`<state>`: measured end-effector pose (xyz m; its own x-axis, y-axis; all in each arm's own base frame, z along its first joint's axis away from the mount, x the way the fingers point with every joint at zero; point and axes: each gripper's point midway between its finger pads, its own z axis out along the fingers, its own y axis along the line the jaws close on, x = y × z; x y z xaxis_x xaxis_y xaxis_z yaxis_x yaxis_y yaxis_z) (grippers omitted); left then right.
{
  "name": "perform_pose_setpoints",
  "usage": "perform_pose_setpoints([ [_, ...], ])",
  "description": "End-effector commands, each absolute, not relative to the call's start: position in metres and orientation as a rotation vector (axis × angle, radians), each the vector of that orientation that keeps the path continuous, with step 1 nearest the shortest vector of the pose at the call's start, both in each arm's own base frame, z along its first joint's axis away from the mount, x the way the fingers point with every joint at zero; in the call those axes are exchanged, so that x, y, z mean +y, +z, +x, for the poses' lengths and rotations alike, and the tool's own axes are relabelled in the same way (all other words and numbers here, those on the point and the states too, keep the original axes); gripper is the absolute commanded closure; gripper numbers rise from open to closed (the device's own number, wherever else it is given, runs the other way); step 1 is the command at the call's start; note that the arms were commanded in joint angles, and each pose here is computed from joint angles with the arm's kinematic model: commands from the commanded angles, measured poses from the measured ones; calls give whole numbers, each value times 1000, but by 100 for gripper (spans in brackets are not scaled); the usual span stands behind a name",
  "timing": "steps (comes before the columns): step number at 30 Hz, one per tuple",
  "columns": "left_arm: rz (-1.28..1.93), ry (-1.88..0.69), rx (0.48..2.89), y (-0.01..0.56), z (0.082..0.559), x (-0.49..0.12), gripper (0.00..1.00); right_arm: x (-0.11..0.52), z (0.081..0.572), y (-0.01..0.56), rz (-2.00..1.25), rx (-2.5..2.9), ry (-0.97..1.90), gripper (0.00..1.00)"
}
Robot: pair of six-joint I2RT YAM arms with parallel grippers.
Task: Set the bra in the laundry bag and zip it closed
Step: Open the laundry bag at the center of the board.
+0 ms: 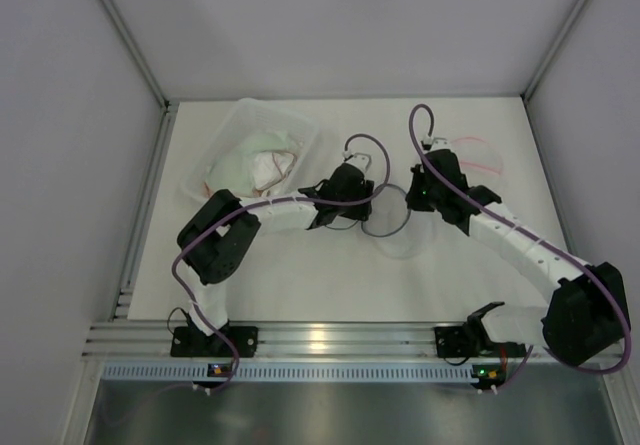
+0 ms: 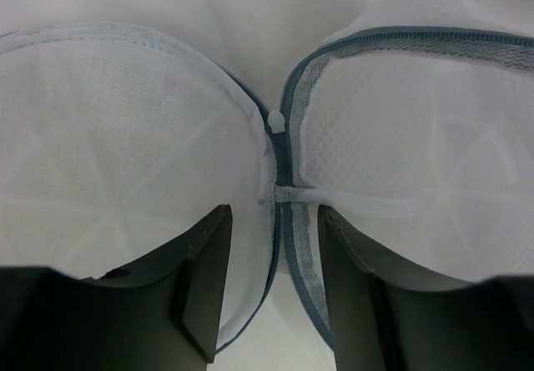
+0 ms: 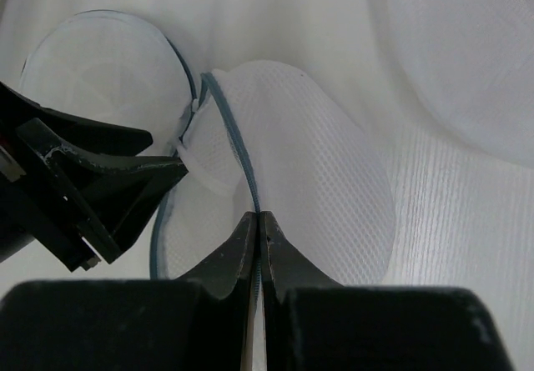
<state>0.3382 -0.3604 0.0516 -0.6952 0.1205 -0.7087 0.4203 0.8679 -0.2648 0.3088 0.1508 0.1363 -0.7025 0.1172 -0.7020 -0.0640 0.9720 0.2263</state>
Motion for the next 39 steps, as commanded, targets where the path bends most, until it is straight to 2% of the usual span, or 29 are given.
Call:
perform_pose_setpoints([
  [1, 396, -641, 2211, 61, 347, -381, 50, 163, 312, 143, 7, 2297, 348, 100],
  [2, 380, -645, 2220, 59, 348, -380, 57, 162, 313, 144, 8, 2292, 345, 100],
  [4, 365, -651, 2229, 56, 349, -381, 63, 161, 313, 147, 8, 2284, 344, 100],
  [6, 345, -654, 2235, 56, 351, -377, 76, 160, 314, 152, 10, 2273, 334, 100],
  [8, 322, -646, 2231, 60, 355, -371, 95, 158, 315, 156, 15, 2262, 333, 100],
  [9, 310, -636, 2223, 63, 358, -368, 100, 157, 315, 157, 18, 2257, 328, 100],
  [12, 305, -636, 2186, 80, 364, -361, 100, 156, 316, 161, 28, 2247, 335, 100],
  [18, 337, -659, 2057, 152, 364, -346, 100, 149, 315, 173, 52, 2214, 332, 100],
  [21, 337, -671, 1961, 207, 360, -338, 100, 142, 316, 179, 93, 2174, 344, 100],
  [24, 335, -635, 1934, 226, 354, -325, 100, 137, 317, 188, 134, 2121, 354, 100],
  [30, 372, -617, 1839, 283, 335, -309, 100, 149, 321, 240, 147, 1975, 493, 100],
  [33, 364, -548, 1918, 261, 340, -307, 100, 143, 322, 231, 171, 2037, 436, 100],
  [39, 350, -671, 2023, 212, 323, -321, 100, 134, 323, 193, 218, 2076, 379, 100],
])
